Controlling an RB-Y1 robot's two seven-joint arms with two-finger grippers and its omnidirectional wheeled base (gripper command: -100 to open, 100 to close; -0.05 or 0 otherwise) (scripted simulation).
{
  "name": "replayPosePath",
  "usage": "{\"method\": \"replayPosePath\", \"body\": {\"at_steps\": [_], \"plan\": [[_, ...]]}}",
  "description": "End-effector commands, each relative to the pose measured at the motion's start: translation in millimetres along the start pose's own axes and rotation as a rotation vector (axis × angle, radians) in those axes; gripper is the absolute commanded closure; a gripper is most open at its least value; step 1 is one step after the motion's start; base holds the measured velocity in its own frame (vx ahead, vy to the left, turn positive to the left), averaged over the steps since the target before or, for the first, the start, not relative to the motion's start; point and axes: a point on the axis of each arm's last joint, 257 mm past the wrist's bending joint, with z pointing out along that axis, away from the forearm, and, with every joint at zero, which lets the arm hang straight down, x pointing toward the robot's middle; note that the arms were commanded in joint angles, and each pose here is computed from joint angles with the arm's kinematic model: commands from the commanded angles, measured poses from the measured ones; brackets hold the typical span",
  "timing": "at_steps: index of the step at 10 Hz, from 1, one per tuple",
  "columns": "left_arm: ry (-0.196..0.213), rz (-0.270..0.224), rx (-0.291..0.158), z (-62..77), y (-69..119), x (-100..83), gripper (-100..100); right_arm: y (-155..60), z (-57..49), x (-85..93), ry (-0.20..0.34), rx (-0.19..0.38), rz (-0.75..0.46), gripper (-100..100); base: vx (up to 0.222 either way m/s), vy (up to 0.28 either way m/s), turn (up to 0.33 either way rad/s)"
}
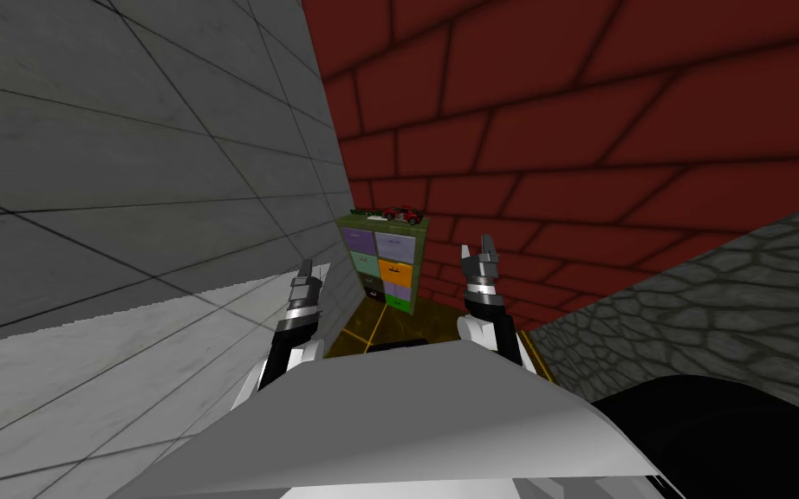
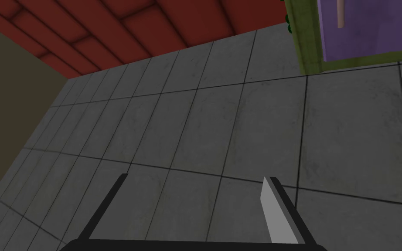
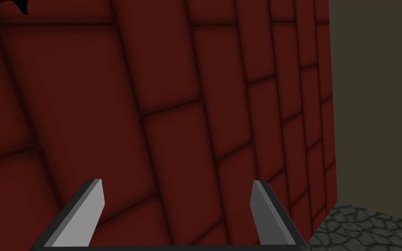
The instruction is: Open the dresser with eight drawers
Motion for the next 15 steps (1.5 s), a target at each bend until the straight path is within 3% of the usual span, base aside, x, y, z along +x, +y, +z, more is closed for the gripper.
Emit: {"method": "replayPosePath", "body": {"at_steps": [1, 2, 3, 6, 8, 15], "plan": [[0.000, 0.000, 0.000, 0.0, 0.0, 0.0, 0, 0.0, 0.0, 0.0, 0.000, 0.000, 0.000, 0, 0.000, 0.000, 0.000], [0.000, 0.000, 0.000, 0.0, 0.0, 0.0, 0, 0.0, 0.0, 0.0, 0.000, 0.000, 0.000, 0, 0.000, 0.000, 0.000], [0.036, 0.021, -0.004, -0.3, 5.6, 6.0, -100, 0.0, 0.0, 0.0, 0.000, 0.000, 0.000, 0, 0.017, -0.019, -0.033], [0.088, 0.049, -0.027, -2.8, 24.5, 18.8, -100, -0.3, -0.1, 0.0, 0.000, 0.001, 0.000, 0, 0.034, -0.049, -0.052], [0.123, 0.063, -0.063, -7.3, 48.9, 32.7, -100, -0.3, -0.1, 0.0, 0.000, 0.001, 0.000, 0, 0.062, -0.090, -0.076], [0.170, 0.073, -0.134, -18.9, 93.4, 60.0, -100, -0.3, -0.1, 0.0, 0.000, 0.001, 0.000, 0, 0.040, -0.057, -0.051]]}}
